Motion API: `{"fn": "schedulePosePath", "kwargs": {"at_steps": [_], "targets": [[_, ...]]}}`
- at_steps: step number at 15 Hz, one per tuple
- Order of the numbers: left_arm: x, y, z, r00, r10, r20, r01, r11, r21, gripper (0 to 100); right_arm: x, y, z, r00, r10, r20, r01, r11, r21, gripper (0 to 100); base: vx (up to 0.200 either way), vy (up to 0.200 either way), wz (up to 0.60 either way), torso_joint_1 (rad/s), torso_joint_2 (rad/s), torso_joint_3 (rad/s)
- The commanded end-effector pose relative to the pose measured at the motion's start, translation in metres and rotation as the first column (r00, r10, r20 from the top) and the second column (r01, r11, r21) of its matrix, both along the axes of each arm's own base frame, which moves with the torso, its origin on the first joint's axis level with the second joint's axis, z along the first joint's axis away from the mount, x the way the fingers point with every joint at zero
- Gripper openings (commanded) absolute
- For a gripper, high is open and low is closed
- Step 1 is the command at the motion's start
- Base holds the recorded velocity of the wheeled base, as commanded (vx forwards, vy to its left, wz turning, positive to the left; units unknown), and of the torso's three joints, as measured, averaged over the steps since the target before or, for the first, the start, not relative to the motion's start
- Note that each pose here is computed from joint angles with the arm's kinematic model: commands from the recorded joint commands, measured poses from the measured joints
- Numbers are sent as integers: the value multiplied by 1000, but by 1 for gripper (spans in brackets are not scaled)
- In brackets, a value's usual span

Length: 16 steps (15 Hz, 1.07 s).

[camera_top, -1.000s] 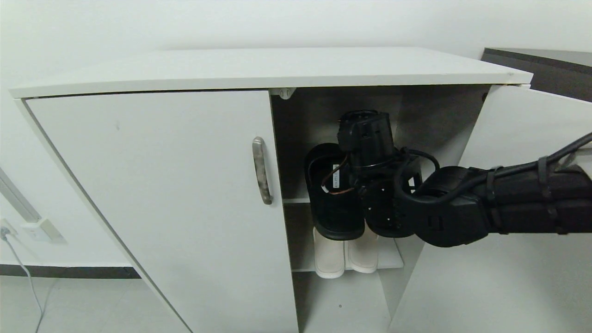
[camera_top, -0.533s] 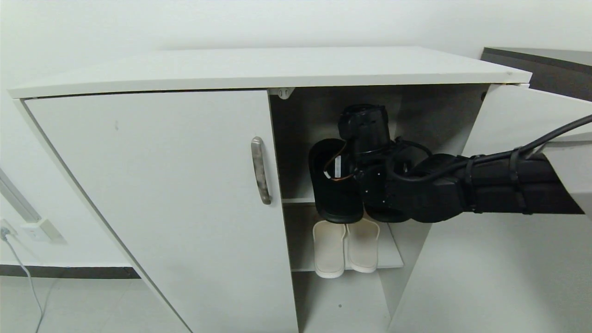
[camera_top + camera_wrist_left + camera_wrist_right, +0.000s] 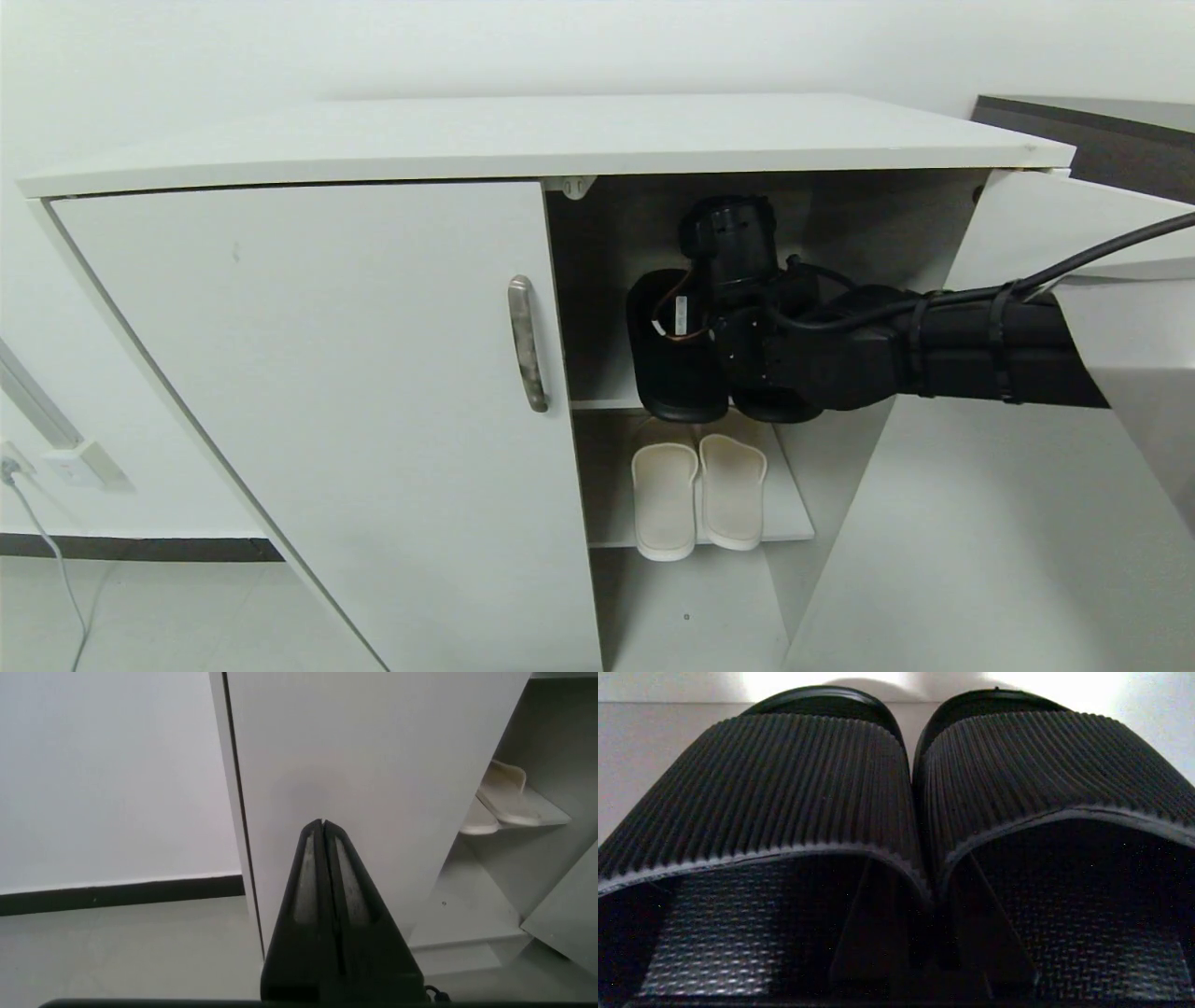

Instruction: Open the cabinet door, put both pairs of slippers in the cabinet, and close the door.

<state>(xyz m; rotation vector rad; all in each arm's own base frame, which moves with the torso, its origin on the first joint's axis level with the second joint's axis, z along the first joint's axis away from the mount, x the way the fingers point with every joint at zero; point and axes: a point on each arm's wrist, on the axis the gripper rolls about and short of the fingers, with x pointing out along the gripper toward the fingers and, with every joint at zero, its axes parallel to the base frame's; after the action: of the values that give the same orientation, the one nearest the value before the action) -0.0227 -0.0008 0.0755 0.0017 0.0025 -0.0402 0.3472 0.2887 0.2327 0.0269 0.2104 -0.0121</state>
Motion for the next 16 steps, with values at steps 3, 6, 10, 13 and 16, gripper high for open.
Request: {"fn": "schedulePosePath", "kwargs": {"at_steps": [3, 6, 10, 13, 16], "targets": [[0, 0, 0, 1000, 0, -1, 0, 1000, 0, 0, 6, 3, -7, 1000, -4, -7, 4, 1000, -6, 0, 0, 0, 0, 0, 0, 0], [0, 0, 0, 1000, 0, -1, 0, 1000, 0, 0, 6, 3, -8, 1000, -4, -9, 4, 1000, -8, 0, 0, 0, 0, 0, 0, 0], [0, 0, 0, 1000, 0, -1, 0, 1000, 0, 0, 6, 3, -10, 1000, -4, -14, 4, 1000, -12, 100, 0, 0, 0, 0, 0, 0], [0, 0, 0, 1000, 0, 1, 0, 1000, 0, 0, -2, 0, -12, 999, 1, -33, -2, 1000, -28, 100, 0, 0, 0, 0, 0, 0], [0, 0, 0, 1000, 0, 1, 0, 1000, 0, 0, -16, -4, -8, 999, 12, -39, -13, 1000, -28, 100, 0, 0, 0, 0, 0, 0]]}}
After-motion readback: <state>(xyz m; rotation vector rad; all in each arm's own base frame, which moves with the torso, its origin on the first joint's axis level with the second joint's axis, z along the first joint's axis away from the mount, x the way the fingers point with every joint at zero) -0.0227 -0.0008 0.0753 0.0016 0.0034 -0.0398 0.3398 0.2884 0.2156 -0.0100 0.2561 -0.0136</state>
